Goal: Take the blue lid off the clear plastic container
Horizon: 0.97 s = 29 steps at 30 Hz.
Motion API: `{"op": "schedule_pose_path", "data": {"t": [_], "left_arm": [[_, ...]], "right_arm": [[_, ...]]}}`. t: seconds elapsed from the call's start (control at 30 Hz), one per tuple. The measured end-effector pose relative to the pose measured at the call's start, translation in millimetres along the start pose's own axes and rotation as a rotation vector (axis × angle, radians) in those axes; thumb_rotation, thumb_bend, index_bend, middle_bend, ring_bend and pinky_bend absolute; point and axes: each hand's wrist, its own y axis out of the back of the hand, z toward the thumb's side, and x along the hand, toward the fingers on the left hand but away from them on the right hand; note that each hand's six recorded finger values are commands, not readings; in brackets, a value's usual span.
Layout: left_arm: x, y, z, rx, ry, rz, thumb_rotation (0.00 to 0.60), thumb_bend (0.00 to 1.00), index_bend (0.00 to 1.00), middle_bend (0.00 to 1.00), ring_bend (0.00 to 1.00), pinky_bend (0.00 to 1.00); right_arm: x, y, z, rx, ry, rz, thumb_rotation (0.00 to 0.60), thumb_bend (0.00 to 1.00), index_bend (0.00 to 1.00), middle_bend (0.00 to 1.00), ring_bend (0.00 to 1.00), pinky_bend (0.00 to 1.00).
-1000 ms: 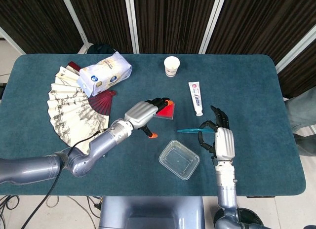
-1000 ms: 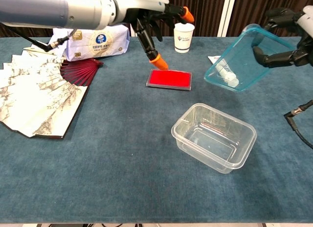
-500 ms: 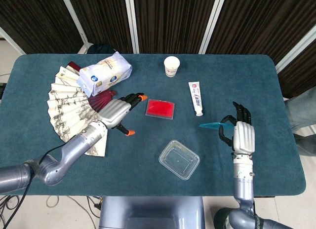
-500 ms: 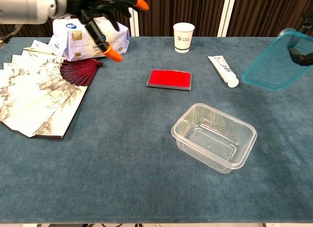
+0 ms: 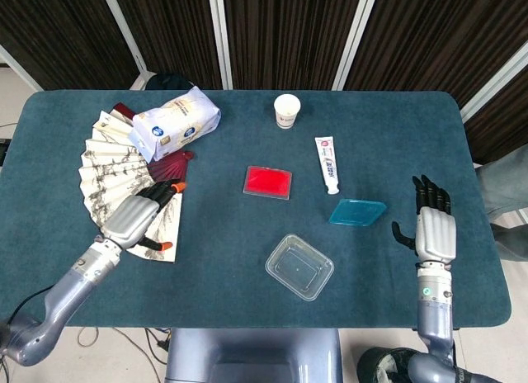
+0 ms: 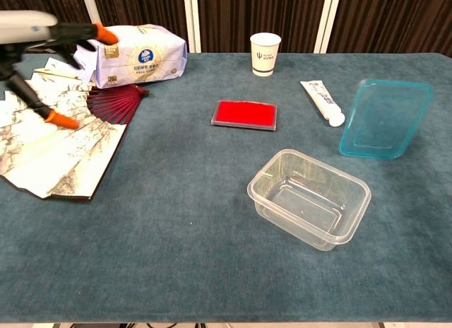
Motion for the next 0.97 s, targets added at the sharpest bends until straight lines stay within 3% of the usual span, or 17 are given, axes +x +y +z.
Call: {"op": "schedule_pose_path", "data": {"t": [0.3,0.53,0.67,0.83,0.97], "left_arm": [[-63.9,-10.4,-30.8,0.015,0.085,0.045,0.600,0.00,0.00,0.00,0.03,0.12],[-107.0,-27.0,-54.3,0.074,0.147,0.087,0.600,0.00,0.00,0.00,0.00,0.00],[-125.2,-31.0,-64.2,0.118,0.165,0.131,0.600,0.00,0.00,0.00,0.00,0.00],[-140.5,-28.2,-74.3,0.256,0.145,0.199,0.600,0.00,0.00,0.00,0.00,0.00],[-147.7,-29.4,-76.3,0.267,0.148,0.232,0.600,0.00,0.00,0.00,0.00,0.00]], "right_arm": [[34.4,26.2,-44.6,0.044,0.011,0.026,0.600,0.38,0.00,0.00,0.00,0.00],[71.7,45.9,-61.2,0.158,0.111,0.025,0.600,0.28,0.00,0.00,0.00,0.00],[88.9,56.9,-71.8,0.212,0.167,0.001,0.600,0.24,0.00,0.00,0.00,0.00],[96.4,62.8,-82.1,0.194,0.184,0.005,0.600,0.24,0.00,0.00,0.00,0.00],[94.9,64.0,-88.3,0.213,0.188,0.006,0.600,0.24,0.00,0.00,0.00,0.00]]}}
